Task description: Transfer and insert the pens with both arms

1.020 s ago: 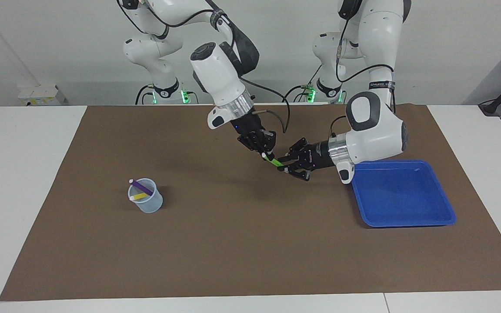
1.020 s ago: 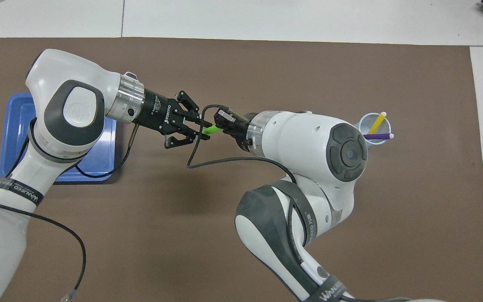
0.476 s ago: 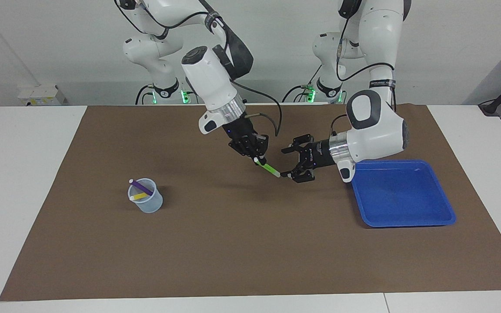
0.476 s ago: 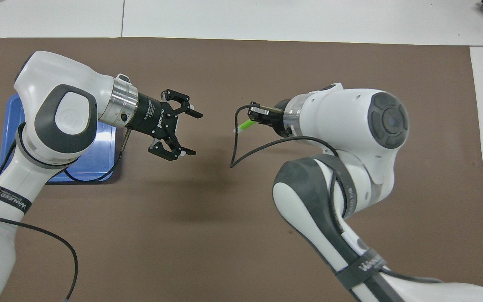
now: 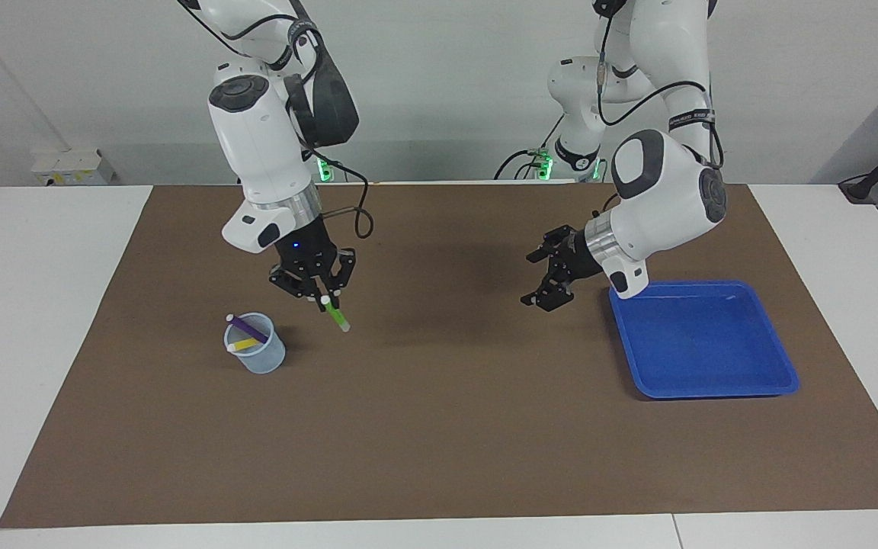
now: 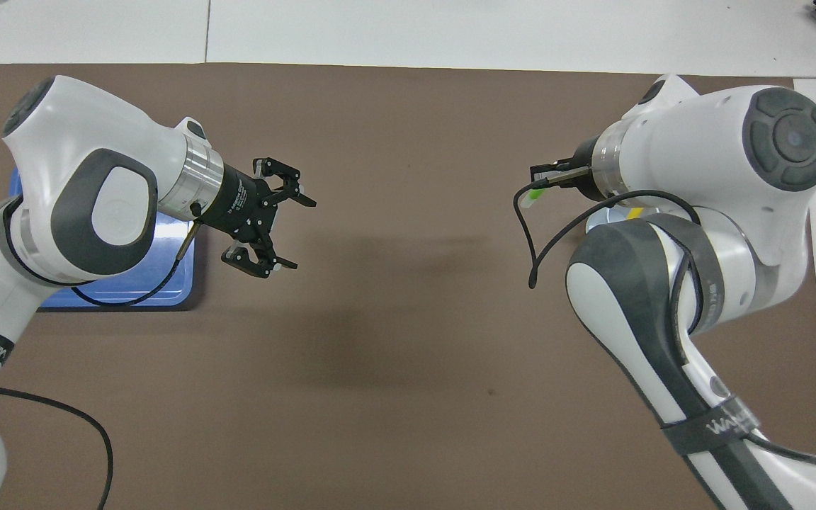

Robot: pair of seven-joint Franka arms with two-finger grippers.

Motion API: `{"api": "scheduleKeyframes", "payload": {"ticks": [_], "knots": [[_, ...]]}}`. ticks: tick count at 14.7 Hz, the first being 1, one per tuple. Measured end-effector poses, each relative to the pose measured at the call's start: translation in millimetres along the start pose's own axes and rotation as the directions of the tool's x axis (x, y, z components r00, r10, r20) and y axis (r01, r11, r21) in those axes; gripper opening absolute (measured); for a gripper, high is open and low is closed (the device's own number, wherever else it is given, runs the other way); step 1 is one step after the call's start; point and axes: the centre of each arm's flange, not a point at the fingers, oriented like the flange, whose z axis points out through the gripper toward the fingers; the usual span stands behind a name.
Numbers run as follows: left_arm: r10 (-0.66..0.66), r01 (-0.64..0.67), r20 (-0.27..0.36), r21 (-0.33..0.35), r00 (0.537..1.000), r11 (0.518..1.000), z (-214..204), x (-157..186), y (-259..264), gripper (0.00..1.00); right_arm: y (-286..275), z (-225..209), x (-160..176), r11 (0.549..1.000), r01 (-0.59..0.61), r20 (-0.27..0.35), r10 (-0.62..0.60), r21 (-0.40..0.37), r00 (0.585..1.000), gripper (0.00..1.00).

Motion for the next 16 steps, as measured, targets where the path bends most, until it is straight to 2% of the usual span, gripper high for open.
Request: {"api": "scheduleKeyframes", "payload": {"ticks": [2,4,6,8,10,12,14,16], "knots": [[0.09,-0.09,-0.016,-0.001,0.996,0.996,-5.7,3.2,-1.6,1.0,14.3,-3.0,1.6,0.995,0.087,0.004,-0.087,-0.055,0.996,0.18],[0.187,-0.187,-0.082,0.016,0.979,0.982,-16.7,17.6,-4.7,1.0,45.5,-4.8,2.5,0.986,0.143,0.014,-0.142,-0.08,0.99,0.18],[0.319,-0.314,-0.135,0.057,0.938,0.948,-27.3,30.1,-9.0,1.0,83.9,-5.7,0.6,0.983,0.158,0.026,-0.156,-0.094,0.987,0.18],[0.459,-0.448,-0.165,0.102,0.873,0.888,-35.7,38.4,-11.9,1.0,109.3,-4.8,-2.8,0.982,0.156,0.038,-0.153,-0.102,0.987,0.18],[0.613,-0.589,-0.194,0.171,0.766,0.79,-44.6,44.3,-14.1,1.0,117.7,-0.7,-6.5,0.983,0.15,0.05,-0.145,-0.102,0.988,0.18],[0.764,-0.714,-0.206,0.271,0.611,0.645,-54.9,45.3,-15.7,1.0,120.3,7.7,-13.3,0.984,0.146,0.071,-0.14,-0.098,0.988,0.18],[0.871,-0.797,-0.182,0.353,0.456,0.491,-63.4,46.8,-16.5,1.0,123.8,16.2,-24.0,0.986,0.141,0.096,-0.132,-0.093,0.987,0.18],[0.917,-0.834,-0.16,0.382,0.364,0.398,-73.9,56.3,-17.6,1.0,124.4,20.0,-32.7,0.986,0.139,0.112,-0.129,-0.089,0.985,0.18]]}}
